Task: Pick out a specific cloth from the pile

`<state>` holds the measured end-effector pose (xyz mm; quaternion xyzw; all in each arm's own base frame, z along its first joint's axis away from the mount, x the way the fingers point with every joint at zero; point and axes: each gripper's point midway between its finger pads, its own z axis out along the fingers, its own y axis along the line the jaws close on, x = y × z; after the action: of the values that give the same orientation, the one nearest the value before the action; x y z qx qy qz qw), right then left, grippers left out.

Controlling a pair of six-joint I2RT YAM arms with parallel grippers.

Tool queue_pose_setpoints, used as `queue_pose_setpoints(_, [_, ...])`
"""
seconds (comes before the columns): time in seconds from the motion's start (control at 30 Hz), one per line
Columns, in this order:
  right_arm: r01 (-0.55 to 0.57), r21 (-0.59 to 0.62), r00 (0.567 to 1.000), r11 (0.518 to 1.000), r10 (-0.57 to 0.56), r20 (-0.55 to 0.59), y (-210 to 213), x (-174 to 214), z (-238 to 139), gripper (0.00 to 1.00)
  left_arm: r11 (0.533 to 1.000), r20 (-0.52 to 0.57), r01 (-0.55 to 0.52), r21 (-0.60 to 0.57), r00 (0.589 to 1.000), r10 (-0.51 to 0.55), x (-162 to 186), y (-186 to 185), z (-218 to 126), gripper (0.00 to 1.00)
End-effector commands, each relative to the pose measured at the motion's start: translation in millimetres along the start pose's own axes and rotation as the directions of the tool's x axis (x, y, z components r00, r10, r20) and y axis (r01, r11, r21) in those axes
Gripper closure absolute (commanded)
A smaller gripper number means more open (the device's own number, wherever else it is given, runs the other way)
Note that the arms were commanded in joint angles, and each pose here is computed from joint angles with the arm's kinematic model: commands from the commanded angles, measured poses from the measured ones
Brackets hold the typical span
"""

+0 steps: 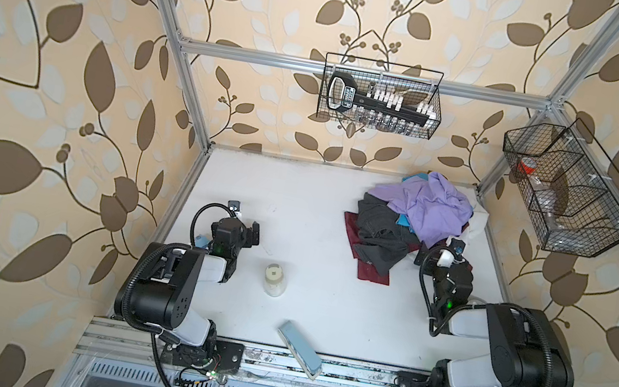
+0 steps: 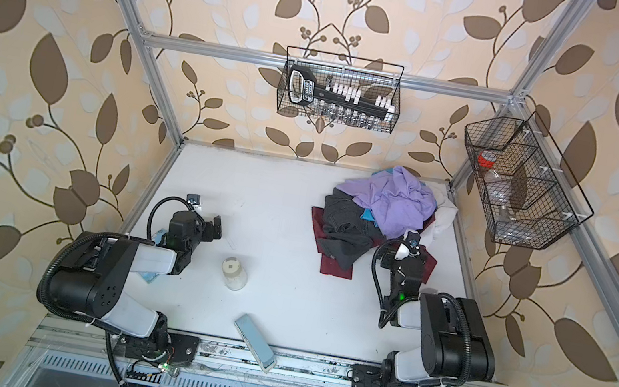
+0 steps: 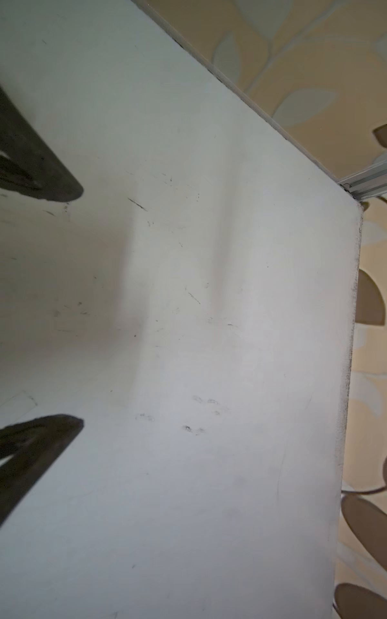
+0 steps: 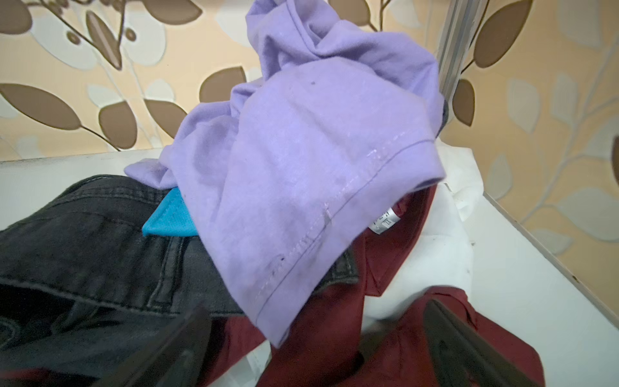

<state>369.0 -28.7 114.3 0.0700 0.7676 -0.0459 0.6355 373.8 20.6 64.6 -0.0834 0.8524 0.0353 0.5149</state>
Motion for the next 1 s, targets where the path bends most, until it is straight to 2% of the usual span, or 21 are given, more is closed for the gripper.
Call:
queue_pose_setpoints(0.0, [-0.005,0.01,1.0,1.0,0.005,0.014,-1.2,-2.5,-0.8,0.0,1.0,0.042,0.021,-0.002,0.999,-0.021,-14.5,-1.3,0.1,0.01])
queue_pose_setpoints(0.97, [-0.01,0.0,1.0,1.0,0.01,0.012,-1.1,-3.0,0.4,0.0,1.0,0.043,0.023,-0.002,0.999,-0.023,-14.9,-1.2,0.0,0.01])
